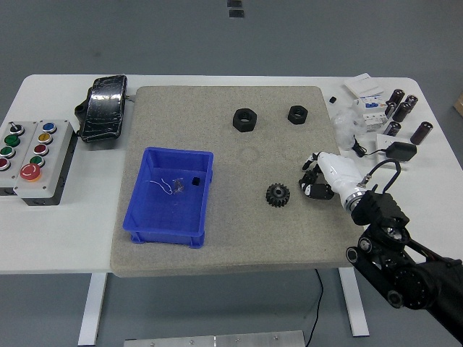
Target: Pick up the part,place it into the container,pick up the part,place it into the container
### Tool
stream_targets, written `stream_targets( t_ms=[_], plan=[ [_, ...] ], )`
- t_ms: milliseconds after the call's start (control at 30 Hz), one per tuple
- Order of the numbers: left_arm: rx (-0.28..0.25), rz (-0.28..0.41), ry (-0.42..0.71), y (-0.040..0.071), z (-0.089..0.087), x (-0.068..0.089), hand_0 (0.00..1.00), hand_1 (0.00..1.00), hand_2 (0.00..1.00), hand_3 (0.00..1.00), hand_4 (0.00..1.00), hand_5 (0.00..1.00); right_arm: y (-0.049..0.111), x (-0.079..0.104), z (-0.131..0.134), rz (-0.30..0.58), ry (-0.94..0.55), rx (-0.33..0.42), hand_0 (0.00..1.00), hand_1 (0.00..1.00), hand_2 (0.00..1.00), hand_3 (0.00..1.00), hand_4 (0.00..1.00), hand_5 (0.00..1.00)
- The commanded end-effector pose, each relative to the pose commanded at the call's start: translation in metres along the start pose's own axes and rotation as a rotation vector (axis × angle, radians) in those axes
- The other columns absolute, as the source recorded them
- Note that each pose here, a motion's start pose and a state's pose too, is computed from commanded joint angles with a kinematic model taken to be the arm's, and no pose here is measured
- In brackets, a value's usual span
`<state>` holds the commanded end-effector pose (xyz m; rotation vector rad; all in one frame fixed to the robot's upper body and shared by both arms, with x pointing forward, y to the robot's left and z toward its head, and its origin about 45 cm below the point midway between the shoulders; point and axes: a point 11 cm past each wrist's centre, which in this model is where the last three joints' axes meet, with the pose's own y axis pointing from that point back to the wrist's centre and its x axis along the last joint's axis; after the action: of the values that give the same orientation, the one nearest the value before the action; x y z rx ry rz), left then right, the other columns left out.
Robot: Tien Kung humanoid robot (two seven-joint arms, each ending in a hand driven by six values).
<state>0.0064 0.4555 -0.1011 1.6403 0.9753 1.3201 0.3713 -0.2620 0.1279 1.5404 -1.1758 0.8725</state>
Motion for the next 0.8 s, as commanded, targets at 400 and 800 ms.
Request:
stream_targets(
  t_ms=[400,800],
  plan=[
    [-0.001,0.0,0.001,0.0,0.0,0.0,0.651,0.66,0.637,0.66,0.707,0.292,0.005,0.013,-0.022,0.042,-0.01,0.086,0.616,0.519,0.32,0.46,0.305,0.002],
    [0.002,0.003,-0.003,0.0,0.0,0.001,0.651,0.661,0.637,0.659,0.707,0.292,0.018,0.028,-0.154,0.03,-0.09,0.448,0.617,0.521,0.313,0.457,0.302,0.002]
  ],
)
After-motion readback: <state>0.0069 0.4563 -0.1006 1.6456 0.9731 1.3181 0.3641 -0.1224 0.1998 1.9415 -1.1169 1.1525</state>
